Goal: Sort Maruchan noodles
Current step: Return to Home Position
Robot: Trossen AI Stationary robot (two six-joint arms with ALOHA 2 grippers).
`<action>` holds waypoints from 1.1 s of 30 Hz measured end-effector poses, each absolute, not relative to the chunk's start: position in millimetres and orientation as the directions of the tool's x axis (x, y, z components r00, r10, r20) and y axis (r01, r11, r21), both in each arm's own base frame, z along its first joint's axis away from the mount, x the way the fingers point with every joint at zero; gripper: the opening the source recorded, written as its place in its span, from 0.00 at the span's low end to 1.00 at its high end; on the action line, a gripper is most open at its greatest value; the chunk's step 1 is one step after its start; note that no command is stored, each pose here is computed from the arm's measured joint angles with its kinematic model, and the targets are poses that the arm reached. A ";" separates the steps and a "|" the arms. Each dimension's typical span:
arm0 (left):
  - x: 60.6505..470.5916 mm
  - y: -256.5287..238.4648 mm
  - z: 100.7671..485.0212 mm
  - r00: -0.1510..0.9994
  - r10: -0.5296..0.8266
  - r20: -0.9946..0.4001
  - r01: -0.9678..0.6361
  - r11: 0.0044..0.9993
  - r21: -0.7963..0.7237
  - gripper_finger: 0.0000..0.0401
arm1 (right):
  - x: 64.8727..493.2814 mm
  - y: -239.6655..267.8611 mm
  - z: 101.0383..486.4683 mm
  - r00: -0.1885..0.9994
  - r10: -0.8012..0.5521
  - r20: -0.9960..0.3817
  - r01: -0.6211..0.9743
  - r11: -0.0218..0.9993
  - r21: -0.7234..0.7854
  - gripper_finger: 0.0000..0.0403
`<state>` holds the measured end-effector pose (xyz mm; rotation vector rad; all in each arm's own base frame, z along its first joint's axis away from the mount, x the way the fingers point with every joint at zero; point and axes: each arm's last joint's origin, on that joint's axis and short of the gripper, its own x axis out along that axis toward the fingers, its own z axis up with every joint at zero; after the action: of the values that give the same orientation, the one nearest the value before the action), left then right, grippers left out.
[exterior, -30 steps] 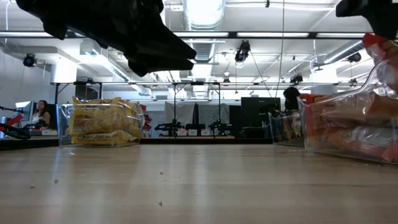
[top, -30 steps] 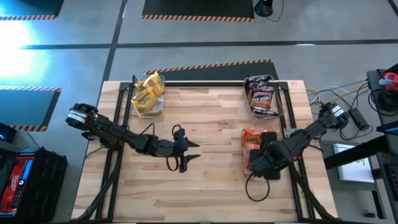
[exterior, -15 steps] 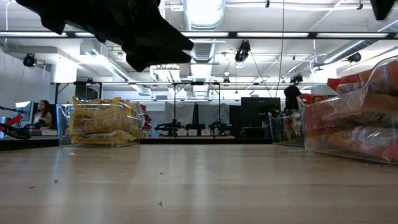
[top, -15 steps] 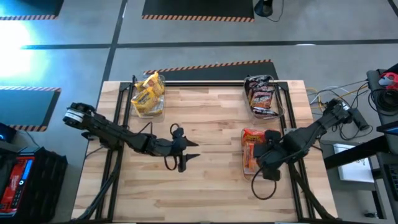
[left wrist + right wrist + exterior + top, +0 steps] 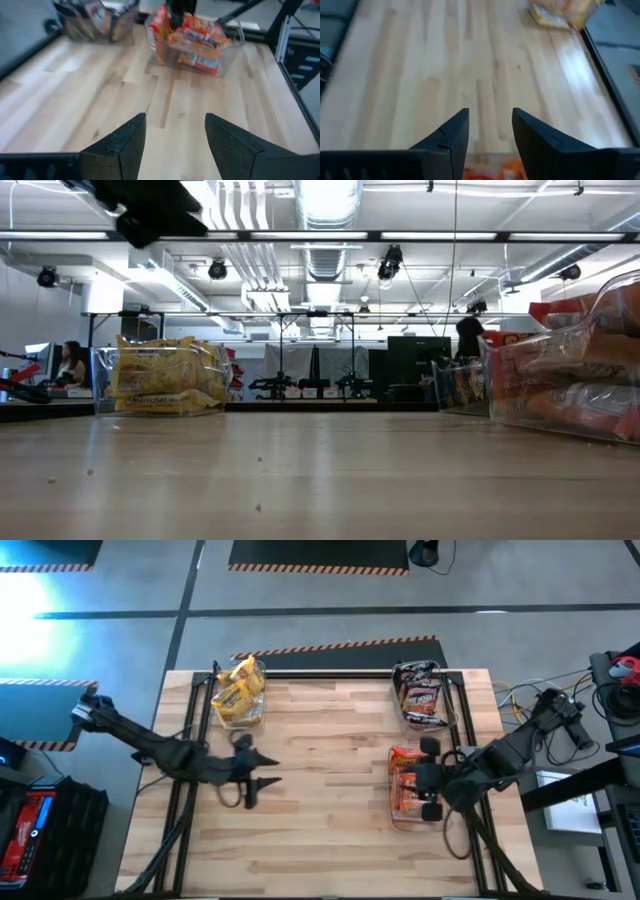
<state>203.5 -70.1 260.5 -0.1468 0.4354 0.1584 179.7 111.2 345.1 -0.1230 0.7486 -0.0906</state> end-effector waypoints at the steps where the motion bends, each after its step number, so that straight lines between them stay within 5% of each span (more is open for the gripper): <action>1: 194.6 -73.2 263.7 0.899 0.133 -0.417 -0.191 0.976 -0.101 0.47 | 177.5 110.3 341.2 0.751 -0.108 -0.651 0.026 0.991 -0.134 0.34; 11: 131.7 -97.5 258.6 0.943 0.222 -0.247 -0.238 0.971 -0.035 0.47 | 153.0 93.0 294.3 0.859 -0.020 -0.511 0.006 1.000 -0.029 0.34; 33: 120.0 -86.2 177.0 0.935 0.263 -0.239 -0.299 0.945 -0.131 0.47 | 134.9 81.3 198.9 0.966 0.111 -0.233 -0.092 0.992 0.088 0.32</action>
<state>120.0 -86.2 177.0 -0.1668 0.2213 0.2886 134.9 81.3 198.9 0.0769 0.2395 0.1026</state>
